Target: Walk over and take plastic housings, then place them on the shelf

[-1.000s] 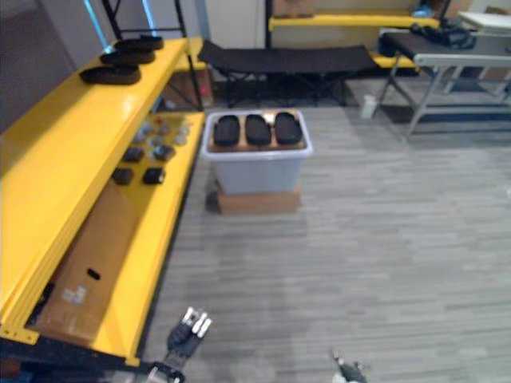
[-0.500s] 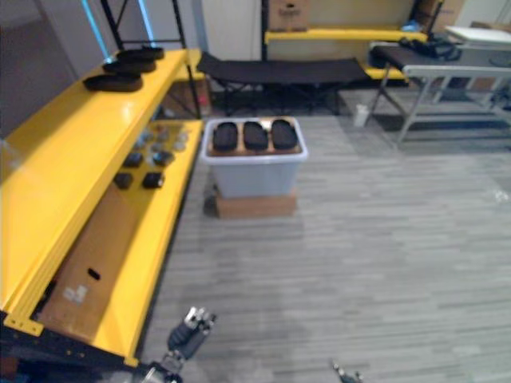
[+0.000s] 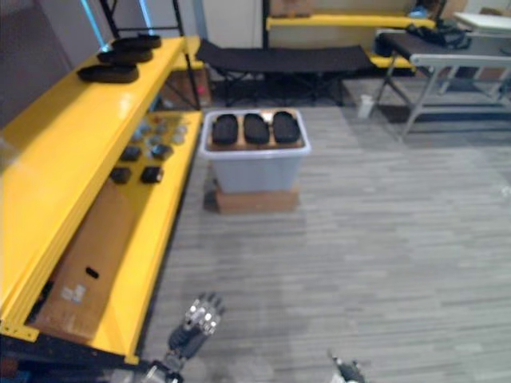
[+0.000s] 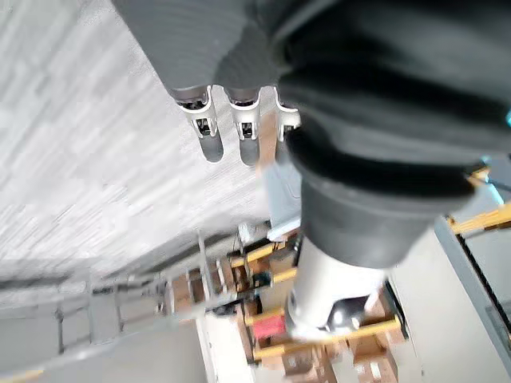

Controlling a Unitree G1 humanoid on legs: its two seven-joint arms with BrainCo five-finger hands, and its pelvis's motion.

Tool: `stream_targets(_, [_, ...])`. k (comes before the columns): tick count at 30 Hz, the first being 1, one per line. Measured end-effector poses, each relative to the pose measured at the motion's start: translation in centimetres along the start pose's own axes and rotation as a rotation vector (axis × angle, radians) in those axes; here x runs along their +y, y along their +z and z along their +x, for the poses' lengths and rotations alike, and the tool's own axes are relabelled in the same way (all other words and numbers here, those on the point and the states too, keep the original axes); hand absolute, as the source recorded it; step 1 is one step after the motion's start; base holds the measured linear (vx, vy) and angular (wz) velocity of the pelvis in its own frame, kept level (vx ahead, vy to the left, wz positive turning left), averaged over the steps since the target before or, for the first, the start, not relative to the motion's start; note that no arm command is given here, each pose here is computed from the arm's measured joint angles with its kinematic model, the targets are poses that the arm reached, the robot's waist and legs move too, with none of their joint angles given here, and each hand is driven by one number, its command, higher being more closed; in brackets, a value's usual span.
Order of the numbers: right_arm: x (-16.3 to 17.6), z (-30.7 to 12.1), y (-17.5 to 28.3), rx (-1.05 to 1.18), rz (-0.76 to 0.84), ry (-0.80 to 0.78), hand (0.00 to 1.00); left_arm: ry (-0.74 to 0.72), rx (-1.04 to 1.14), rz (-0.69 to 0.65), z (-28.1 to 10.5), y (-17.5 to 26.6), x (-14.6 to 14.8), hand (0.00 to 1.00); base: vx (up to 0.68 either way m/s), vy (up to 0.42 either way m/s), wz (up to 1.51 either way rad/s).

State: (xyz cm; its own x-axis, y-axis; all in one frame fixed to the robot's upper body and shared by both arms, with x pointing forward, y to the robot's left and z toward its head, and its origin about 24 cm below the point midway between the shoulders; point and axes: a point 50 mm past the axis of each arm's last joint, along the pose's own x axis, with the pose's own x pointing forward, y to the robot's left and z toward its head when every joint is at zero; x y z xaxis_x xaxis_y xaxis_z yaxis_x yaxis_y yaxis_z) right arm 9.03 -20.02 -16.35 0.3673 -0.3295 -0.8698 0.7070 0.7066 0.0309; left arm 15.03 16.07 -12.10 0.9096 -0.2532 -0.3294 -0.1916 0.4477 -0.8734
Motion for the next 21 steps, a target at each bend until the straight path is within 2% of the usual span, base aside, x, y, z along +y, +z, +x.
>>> stream_targets(1, [0.0,0.0,0.0,0.000,0.000,0.000,0.00,0.043,-0.002,0.025,0.0,0.1,0.2,0.00,0.00,0.000,0.00])
stream_targets(4, [-0.2,0.0,-0.2,0.004,0.000,-0.005,0.00,0.259,0.056,0.209,-0.4,0.1,1.5,0.00,0.00,0.000,-0.01])
stream_targets(6, [-0.2,-0.1,-0.2,0.008,0.000,-0.010,0.00,0.529,0.125,0.422,-1.4,0.1,3.3,0.00,0.00,0.000,-0.06])
stream_targets(7, [-0.3,-0.1,-0.3,0.009,0.001,-0.011,0.00,0.607,0.146,0.486,-1.9,0.1,3.8,0.00,0.00,0.000,-0.04])
stream_targets(9, [-0.6,-0.1,-0.6,0.017,0.007,-0.020,0.00,0.891,0.208,0.705,-4.0,0.3,5.7,0.00,0.00,0.000,0.00])
stream_targets(14, [-0.6,-0.2,-0.9,0.031,0.009,-0.023,0.00,1.154,0.226,0.782,-6.3,0.8,7.2,0.00,0.00,0.000,0.01])
stream_targets(21, [-0.1,0.0,-0.5,0.025,0.017,-0.013,0.00,1.238,0.235,0.755,-7.4,0.7,7.8,0.00,-0.03,-0.017,-0.09])
